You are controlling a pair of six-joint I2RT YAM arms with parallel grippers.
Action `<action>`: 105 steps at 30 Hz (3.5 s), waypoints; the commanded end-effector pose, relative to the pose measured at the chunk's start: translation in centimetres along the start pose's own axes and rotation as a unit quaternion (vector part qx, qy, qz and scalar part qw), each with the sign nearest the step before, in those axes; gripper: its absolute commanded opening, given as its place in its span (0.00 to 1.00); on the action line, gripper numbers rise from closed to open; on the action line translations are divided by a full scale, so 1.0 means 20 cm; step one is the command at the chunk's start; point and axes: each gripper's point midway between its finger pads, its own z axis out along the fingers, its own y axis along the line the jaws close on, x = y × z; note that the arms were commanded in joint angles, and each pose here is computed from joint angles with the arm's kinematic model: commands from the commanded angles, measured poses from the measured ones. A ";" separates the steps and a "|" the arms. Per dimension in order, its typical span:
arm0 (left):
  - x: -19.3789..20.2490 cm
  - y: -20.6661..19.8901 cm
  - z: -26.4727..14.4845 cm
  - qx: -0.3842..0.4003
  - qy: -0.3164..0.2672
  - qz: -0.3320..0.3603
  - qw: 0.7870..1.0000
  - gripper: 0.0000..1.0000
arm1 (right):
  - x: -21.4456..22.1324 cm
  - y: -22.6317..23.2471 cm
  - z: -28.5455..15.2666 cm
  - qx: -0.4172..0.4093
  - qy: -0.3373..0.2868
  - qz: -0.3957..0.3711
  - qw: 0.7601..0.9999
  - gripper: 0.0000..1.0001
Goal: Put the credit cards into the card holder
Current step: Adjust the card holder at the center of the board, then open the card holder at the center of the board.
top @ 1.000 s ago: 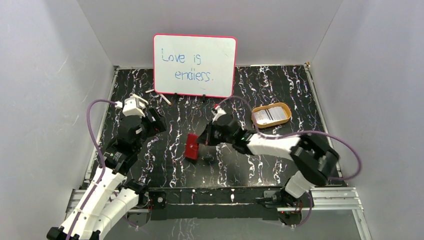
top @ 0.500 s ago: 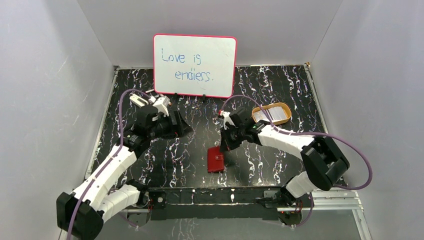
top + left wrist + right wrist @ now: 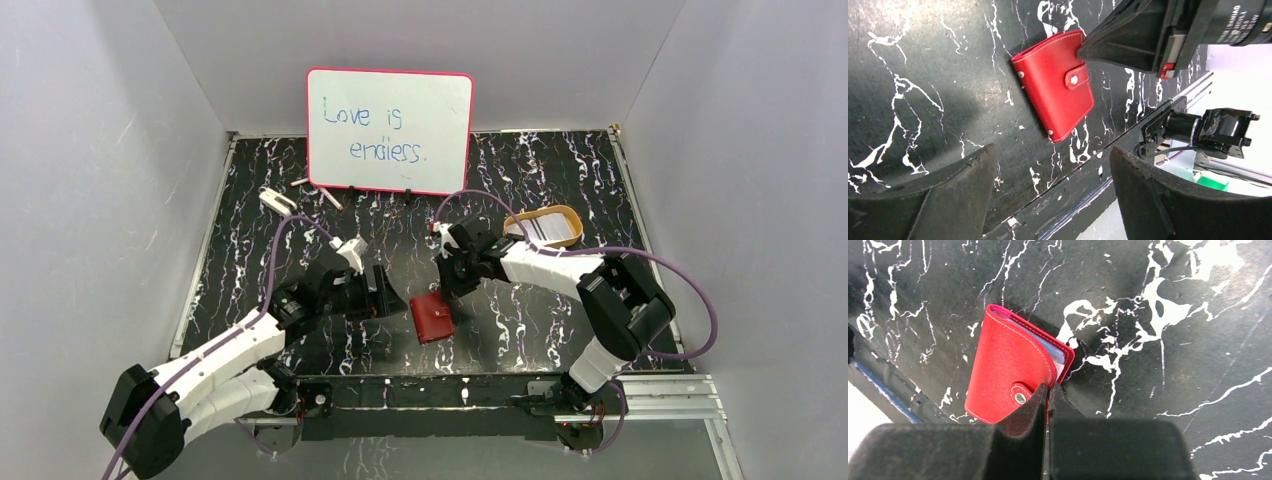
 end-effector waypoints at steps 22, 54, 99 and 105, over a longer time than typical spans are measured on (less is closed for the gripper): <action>0.03 0.13 0.16 -0.052 -0.050 -0.080 0.994 0.70 | -0.09 0.21 -0.11 0.148 -0.134 -0.038 0.979 0.41; 0.09 0.23 0.15 -0.073 -0.053 -0.104 0.991 0.63 | 0.05 0.15 0.01 0.213 -0.072 -0.026 0.974 0.44; 0.16 -0.14 0.46 0.026 0.022 -0.107 0.994 0.02 | 0.09 0.16 -0.02 0.195 -0.089 0.005 0.977 0.00; 0.21 -0.07 0.55 0.002 0.036 -0.118 0.992 0.00 | 0.08 0.18 -0.02 0.187 -0.089 0.010 0.978 0.00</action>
